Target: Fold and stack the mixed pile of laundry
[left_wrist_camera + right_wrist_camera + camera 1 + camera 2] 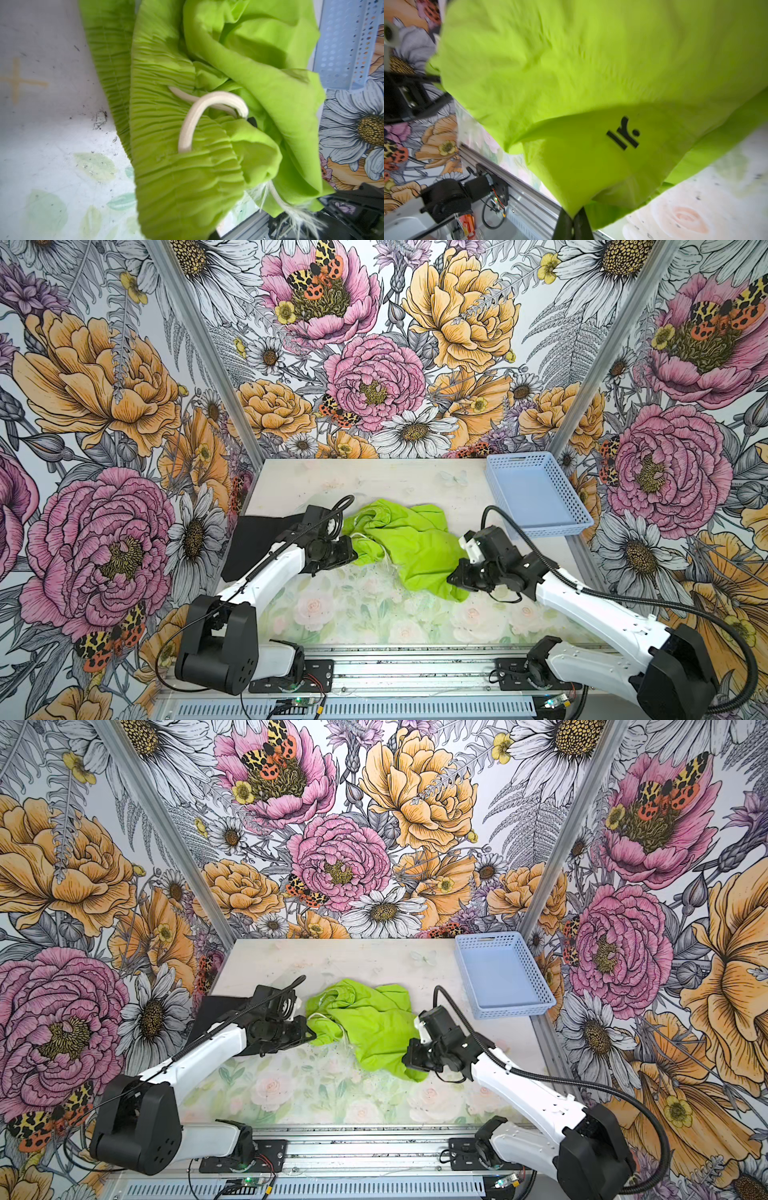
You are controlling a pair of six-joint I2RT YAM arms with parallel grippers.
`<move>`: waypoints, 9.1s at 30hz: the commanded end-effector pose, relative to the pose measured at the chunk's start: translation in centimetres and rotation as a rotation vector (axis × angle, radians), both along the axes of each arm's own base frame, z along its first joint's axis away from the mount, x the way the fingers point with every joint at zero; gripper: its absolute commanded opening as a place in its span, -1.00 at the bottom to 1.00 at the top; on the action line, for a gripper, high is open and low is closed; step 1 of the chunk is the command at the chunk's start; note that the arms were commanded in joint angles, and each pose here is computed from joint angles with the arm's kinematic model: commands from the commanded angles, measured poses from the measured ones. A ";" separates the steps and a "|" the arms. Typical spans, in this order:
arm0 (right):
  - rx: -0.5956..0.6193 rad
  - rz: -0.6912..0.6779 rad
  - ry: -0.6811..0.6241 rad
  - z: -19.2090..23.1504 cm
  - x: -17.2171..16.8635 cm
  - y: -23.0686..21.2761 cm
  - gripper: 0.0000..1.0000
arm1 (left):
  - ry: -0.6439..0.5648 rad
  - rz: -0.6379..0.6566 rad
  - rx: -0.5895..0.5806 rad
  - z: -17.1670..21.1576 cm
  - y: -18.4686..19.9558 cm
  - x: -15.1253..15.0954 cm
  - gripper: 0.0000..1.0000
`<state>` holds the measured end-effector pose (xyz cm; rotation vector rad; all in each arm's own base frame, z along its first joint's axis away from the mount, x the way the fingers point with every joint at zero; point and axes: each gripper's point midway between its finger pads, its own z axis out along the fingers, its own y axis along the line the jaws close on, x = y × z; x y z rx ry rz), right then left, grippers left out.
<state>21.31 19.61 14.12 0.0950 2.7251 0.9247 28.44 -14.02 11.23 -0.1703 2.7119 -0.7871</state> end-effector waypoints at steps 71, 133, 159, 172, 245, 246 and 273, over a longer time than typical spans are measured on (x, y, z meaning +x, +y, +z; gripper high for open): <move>-0.126 0.169 -0.360 -2.3 7.9 7.8 0.46 | -0.598 -0.379 -0.331 34.7 -11.5 3.3 -1.00; -0.080 -0.176 0.043 -10.1 4.3 -9.0 -0.04 | -0.086 -0.028 -0.107 7.2 4.0 6.8 -1.00; -0.180 -0.264 -0.078 -0.7 5.3 -12.6 -1.00 | -0.093 -0.024 -0.129 7.6 4.3 7.0 -1.00; -0.154 -0.262 -0.103 3.3 9.9 -13.3 -1.00 | -0.045 0.000 -0.049 2.4 5.5 7.2 0.98; -0.080 -0.338 -0.121 5.6 14.8 -17.6 -1.00 | -0.121 -0.328 -0.208 -0.7 -3.5 3.8 -1.00; -0.079 -0.340 -0.127 5.9 14.8 -17.6 -1.00 | -0.130 -0.321 -0.211 -0.3 -3.4 3.8 -1.00; -0.075 -0.297 -0.635 28.2 6.2 -16.0 -1.00 | -0.926 0.002 -0.132 31.5 5.2 -2.8 -1.00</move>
